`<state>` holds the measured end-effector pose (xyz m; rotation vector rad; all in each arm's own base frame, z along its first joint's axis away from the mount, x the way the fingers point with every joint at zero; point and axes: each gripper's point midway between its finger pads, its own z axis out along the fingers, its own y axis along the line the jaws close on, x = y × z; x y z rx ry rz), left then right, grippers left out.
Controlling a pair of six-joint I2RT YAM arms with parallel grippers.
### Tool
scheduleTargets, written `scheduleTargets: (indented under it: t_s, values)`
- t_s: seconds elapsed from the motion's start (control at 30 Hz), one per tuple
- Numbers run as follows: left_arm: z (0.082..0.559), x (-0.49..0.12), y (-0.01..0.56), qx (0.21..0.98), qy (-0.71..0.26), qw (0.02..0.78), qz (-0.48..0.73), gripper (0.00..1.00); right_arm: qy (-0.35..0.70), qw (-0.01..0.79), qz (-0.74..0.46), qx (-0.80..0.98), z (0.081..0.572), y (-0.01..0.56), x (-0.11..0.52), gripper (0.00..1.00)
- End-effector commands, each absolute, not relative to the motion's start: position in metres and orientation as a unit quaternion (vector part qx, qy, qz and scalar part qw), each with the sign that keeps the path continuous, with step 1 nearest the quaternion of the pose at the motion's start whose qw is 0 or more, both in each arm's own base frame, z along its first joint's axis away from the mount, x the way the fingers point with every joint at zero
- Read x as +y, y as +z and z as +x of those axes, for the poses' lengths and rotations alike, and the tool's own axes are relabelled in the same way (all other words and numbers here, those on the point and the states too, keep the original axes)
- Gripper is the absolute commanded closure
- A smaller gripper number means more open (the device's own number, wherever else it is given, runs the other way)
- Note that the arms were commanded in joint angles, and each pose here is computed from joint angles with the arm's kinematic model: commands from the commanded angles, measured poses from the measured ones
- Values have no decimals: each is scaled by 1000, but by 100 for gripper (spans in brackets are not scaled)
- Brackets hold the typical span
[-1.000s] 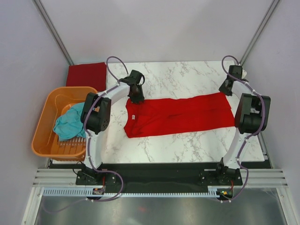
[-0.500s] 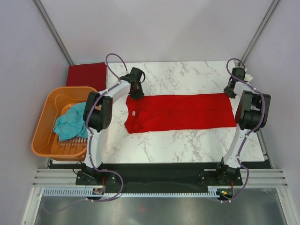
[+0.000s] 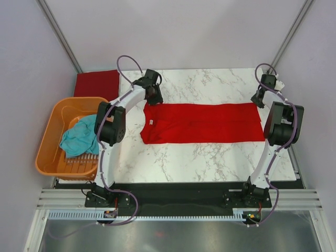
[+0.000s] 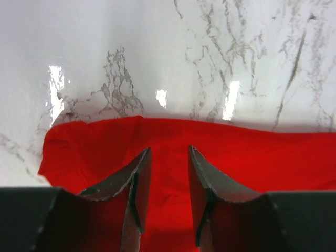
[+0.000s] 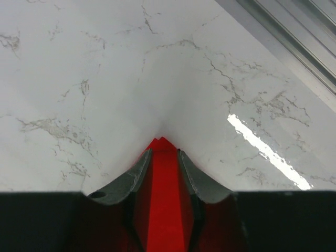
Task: Fold and stack the t-shirts
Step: Fold the tshirt
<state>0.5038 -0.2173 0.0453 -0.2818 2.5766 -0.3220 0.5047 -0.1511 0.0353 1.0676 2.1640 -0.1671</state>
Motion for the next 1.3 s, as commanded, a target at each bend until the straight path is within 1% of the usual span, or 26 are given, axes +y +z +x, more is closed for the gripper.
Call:
scheduleTargets:
  t_s: [0.0, 0.07, 0.1, 0.13, 0.17, 0.2, 0.23, 0.37, 0.4, 0.43, 0.57, 0.7, 0.8, 0.97, 1.13, 1.23, 1.27]
  values:
    - [505, -215, 146, 923, -161, 341, -78, 57, -50, 392, 393, 830, 512, 96, -152, 67]
    - [490, -210, 155, 923, -161, 342, -75, 55, -47, 383, 392, 835, 500, 108, -147, 66]
    - [482, -207, 179, 915, -169, 360, -73, 54, -44, 376, 391, 839, 494, 107, -144, 66]
    - [467, -209, 175, 919, -184, 342, -63, 54, -42, 375, 393, 838, 488, 114, -141, 67]
    - [458, -210, 178, 919, -193, 338, -60, 54, -42, 362, 396, 843, 479, 111, -138, 68]
    - [446, -211, 194, 914, -208, 345, -54, 54, -37, 346, 397, 849, 469, 102, -133, 69]
    - [430, -214, 182, 920, -220, 320, -47, 54, -36, 348, 397, 848, 463, 107, -131, 73]
    - [388, -210, 170, 928, -237, 286, -39, 54, -42, 326, 396, 857, 439, 91, -125, 79]
    - [376, -207, 157, 934, -232, 271, -40, 55, -44, 318, 392, 862, 434, 84, -124, 80]
    - [370, -204, 160, 933, -233, 273, -40, 54, -45, 313, 389, 865, 431, 80, -123, 81]
    - [353, -197, 138, 942, -221, 250, -39, 54, -63, 297, 384, 872, 423, 59, -126, 82]
    - [342, -195, 121, 949, -218, 225, -45, 55, -73, 264, 378, 884, 411, 25, -125, 83]
    - [341, -190, 120, 950, -207, 232, -44, 55, -92, 264, 378, 883, 408, 21, -131, 84]
    - [337, -184, 129, 947, -201, 251, -30, 55, -85, 291, 376, 876, 419, 45, -133, 85]
    - [327, -191, 138, 941, -235, 245, -15, 53, -60, 315, 370, 872, 421, 80, -123, 79]
    - [323, -199, 134, 940, -260, 222, -18, 53, -29, 331, 351, 876, 423, 97, -97, 76]
    - [321, -200, 132, 940, -264, 217, -19, 53, -19, 331, 332, 883, 423, 97, -77, 75]
